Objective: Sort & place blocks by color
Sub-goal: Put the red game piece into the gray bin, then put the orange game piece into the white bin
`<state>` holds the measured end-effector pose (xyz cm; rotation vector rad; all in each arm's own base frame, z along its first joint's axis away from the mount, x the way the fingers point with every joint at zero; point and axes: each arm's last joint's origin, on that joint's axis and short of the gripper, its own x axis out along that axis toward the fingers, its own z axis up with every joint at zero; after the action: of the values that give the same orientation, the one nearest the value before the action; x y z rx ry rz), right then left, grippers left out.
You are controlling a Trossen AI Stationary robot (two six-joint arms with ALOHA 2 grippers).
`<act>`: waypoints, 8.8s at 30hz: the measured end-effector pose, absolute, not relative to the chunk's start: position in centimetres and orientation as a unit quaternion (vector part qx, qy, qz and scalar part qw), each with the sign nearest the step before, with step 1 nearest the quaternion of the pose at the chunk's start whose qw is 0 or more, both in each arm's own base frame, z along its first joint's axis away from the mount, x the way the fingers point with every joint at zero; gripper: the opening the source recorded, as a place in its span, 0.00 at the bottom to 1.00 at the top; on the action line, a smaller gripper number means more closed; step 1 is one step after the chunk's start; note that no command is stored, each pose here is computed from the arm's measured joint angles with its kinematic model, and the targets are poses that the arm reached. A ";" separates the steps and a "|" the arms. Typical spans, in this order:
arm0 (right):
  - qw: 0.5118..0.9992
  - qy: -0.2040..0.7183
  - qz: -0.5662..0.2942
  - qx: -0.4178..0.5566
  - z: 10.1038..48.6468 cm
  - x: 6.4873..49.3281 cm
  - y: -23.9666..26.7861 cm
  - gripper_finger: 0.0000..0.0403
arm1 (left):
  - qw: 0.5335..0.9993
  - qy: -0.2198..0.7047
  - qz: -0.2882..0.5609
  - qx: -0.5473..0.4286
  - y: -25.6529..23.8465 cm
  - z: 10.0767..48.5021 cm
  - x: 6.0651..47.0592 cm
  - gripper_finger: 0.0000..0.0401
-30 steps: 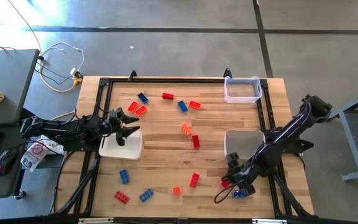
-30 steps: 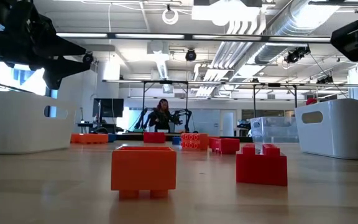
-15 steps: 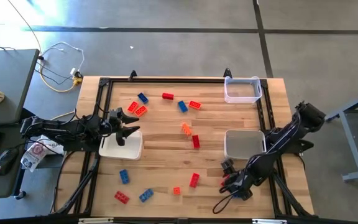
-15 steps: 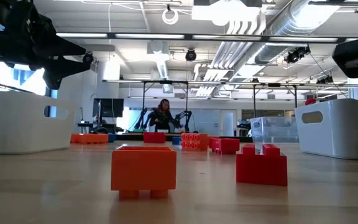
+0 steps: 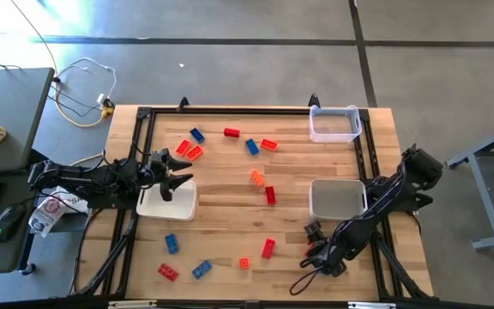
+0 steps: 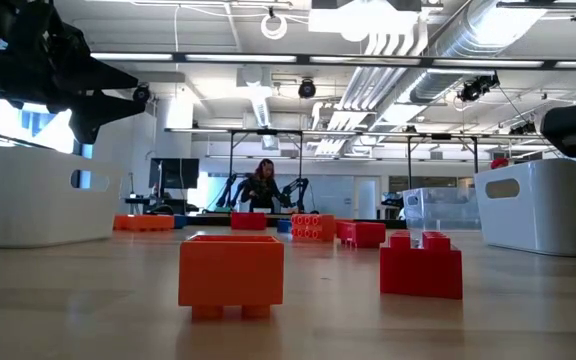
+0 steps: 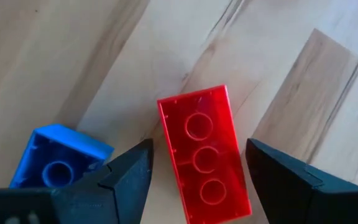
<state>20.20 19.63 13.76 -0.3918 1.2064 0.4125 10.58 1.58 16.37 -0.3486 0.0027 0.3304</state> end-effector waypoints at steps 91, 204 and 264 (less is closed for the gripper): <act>0.698 0.618 -0.302 0.199 16.6 16.2 6.1 0.31 | 0.885 0.242 0.386 -0.092 5.6 21.6 14.6 0.55; 0.751 0.569 -0.267 0.203 21.1 19.1 6.2 0.59 | 0.757 0.534 0.322 -0.198 14.7 17.6 20.7 0.27; 0.894 0.403 0.109 0.165 26.3 18.0 13.0 0.59 | 0.712 0.617 0.223 -0.251 -3.1 22.2 17.6 0.46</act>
<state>18.03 12.99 26.31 0.3414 0.8367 0.2251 17.58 -3.08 22.17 -0.5562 1.3683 0.4955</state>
